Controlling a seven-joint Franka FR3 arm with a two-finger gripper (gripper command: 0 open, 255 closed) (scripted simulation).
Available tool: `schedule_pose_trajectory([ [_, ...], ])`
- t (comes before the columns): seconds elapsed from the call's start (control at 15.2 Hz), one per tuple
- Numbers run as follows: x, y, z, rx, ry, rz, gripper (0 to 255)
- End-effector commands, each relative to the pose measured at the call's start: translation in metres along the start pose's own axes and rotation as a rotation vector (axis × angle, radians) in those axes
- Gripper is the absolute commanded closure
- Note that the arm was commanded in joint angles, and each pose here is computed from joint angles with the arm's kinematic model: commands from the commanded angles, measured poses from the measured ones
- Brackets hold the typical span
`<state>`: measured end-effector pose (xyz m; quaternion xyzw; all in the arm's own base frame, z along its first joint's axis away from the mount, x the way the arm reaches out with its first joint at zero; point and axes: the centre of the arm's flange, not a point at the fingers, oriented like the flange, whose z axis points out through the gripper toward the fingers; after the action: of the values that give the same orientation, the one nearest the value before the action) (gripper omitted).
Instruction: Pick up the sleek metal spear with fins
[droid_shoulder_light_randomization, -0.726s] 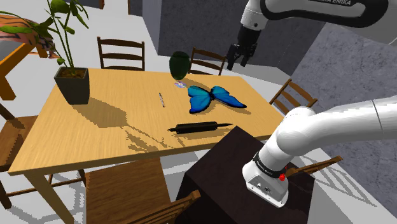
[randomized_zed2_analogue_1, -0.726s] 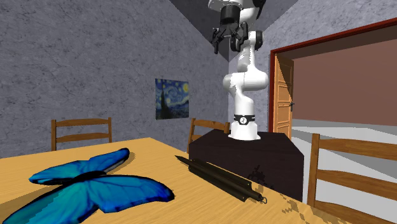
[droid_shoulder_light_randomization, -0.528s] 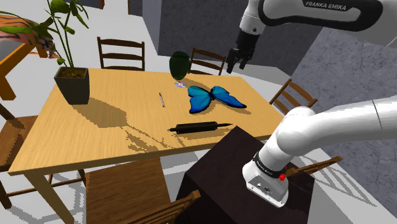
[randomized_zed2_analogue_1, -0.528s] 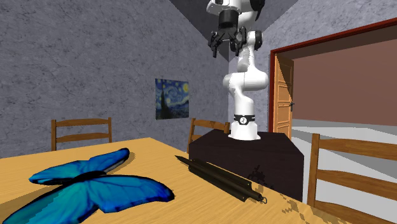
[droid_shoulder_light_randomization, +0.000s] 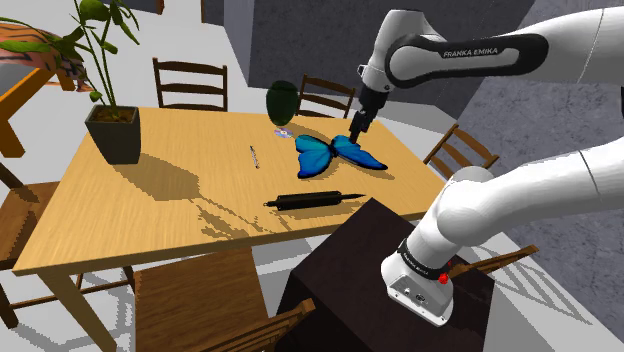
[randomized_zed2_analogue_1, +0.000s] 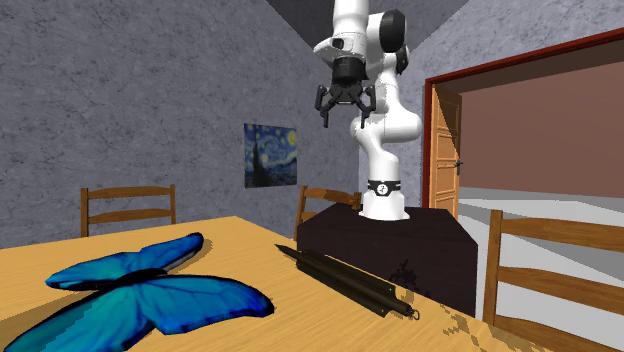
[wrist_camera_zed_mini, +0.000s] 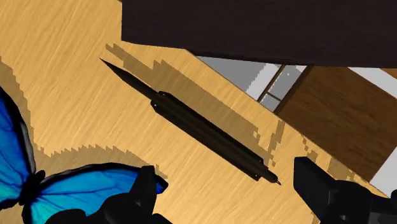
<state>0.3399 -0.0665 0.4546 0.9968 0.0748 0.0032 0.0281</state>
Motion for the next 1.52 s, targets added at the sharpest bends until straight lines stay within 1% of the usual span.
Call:
schedule_pose_trajectory([
  [0.0,0.006,0.005,0.026,0.005,0.002,-0.077,0],
  [0.73,0.032,0.025,0.168,0.036,-0.001,-0.477,0],
  [1.45,0.063,0.029,0.311,0.067,-0.003,-0.876,0],
])
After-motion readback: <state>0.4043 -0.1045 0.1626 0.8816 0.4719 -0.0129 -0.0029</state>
